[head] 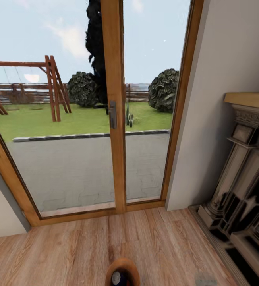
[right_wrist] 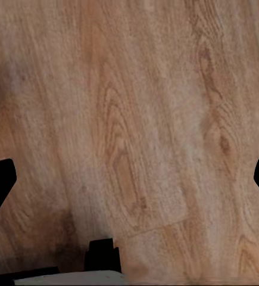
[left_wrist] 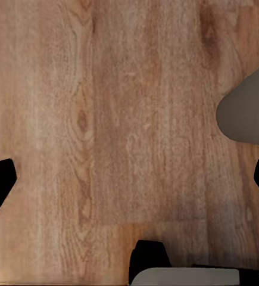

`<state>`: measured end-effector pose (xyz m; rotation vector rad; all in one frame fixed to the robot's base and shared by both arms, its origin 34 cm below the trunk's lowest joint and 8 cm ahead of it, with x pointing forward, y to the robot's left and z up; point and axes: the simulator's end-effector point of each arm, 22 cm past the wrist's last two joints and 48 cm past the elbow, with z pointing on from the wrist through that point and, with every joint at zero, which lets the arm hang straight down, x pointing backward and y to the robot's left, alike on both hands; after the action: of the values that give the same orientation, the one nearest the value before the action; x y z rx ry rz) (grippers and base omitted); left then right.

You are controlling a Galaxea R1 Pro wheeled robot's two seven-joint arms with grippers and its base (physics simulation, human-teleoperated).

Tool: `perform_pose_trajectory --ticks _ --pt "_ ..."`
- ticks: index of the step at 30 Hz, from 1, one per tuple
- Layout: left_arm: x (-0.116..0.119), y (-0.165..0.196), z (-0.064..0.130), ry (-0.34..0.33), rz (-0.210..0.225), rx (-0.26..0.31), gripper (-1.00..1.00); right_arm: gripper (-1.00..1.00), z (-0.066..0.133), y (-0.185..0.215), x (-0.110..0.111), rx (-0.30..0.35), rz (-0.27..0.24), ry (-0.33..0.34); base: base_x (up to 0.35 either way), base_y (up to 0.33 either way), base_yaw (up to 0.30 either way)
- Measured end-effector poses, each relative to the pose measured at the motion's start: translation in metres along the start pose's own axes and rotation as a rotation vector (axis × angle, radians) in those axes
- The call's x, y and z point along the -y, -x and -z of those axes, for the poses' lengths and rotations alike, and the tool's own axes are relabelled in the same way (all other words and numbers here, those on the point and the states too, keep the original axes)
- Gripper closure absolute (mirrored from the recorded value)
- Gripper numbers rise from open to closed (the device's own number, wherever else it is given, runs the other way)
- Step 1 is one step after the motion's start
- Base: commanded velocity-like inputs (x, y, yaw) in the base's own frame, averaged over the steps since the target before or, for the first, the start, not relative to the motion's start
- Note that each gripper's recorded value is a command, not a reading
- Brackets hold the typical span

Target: Put the three can of soda from the living room inside the tash can in the kitchen.

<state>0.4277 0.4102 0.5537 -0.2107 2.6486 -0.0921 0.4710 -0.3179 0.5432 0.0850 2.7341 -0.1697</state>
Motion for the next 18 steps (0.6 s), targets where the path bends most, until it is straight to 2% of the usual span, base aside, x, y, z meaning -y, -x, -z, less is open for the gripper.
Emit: perform_pose_trajectory --ticks 2,6,10,18 --pt "-0.008 -0.002 -0.001 0.061 0.003 -0.003 -1.0 -1.0 0.001 -0.02 0.0 -0.042 0.004 0.0 0.0 0.0 0.0" --pt "-0.015 -0.004 -0.002 0.114 0.005 -0.005 -1.0 -1.0 0.005 -0.076 -0.001 -0.123 0.013 0.001 0.0 0.0 0.0" --pt "-0.005 -0.007 -0.005 0.112 0.008 -0.008 -1.0 -1.0 0.013 -0.126 0.0 -0.184 0.021 0.001 0.0 0.0 0.0" --pt "0.007 -0.01 -0.007 0.101 0.013 -0.012 -1.0 -1.0 0.017 -0.147 0.001 -0.21 0.024 0.001 0.0 0.0 0.0"
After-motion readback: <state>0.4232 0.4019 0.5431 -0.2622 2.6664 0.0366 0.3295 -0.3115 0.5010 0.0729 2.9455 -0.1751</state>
